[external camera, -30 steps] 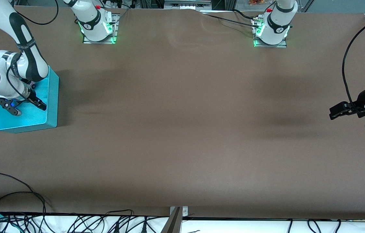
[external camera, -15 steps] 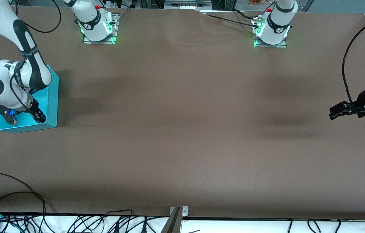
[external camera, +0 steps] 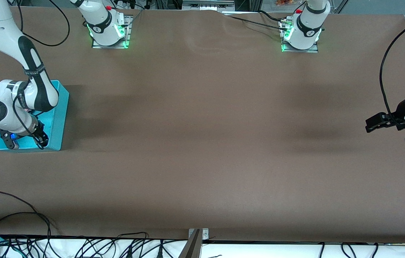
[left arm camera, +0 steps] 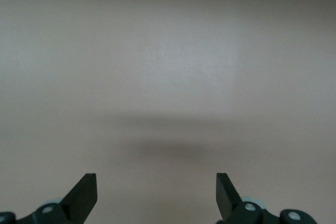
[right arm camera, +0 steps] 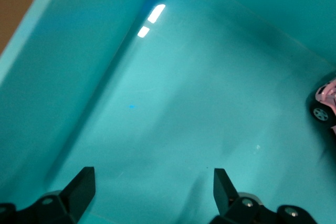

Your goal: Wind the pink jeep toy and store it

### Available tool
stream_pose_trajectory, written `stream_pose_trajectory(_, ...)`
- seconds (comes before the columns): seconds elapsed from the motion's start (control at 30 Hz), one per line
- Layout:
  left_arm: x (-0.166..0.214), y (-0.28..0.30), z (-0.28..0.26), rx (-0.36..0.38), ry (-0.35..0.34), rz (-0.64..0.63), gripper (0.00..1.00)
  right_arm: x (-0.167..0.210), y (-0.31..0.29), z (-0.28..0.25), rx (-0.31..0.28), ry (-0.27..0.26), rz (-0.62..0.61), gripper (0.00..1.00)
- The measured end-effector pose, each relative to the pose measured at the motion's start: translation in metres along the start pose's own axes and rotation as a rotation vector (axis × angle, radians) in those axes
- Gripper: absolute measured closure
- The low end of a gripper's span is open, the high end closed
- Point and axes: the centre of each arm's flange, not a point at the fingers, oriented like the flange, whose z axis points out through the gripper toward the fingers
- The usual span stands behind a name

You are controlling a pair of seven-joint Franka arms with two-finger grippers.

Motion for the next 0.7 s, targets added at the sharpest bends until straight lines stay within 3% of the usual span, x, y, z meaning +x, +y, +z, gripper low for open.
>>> stream_pose_trajectory(0.2,0.0,0.0,0.0,0.0,0.0,0.0,0.0,-0.006,-0.019,-0.03,0.02,0.004,-0.026,0.0)
stream_pose_trajectory(0.47,0.0,0.0,0.0,0.0,0.0,0.0,0.0,-0.021,-0.039,-0.113,0.094,0.046,-0.063,0.0)
stream_pose_trajectory(0.7,0.0,0.0,0.0,0.0,0.0,0.0,0.0,-0.02,-0.026,-0.145,0.071,0.041,-0.052,0.0)
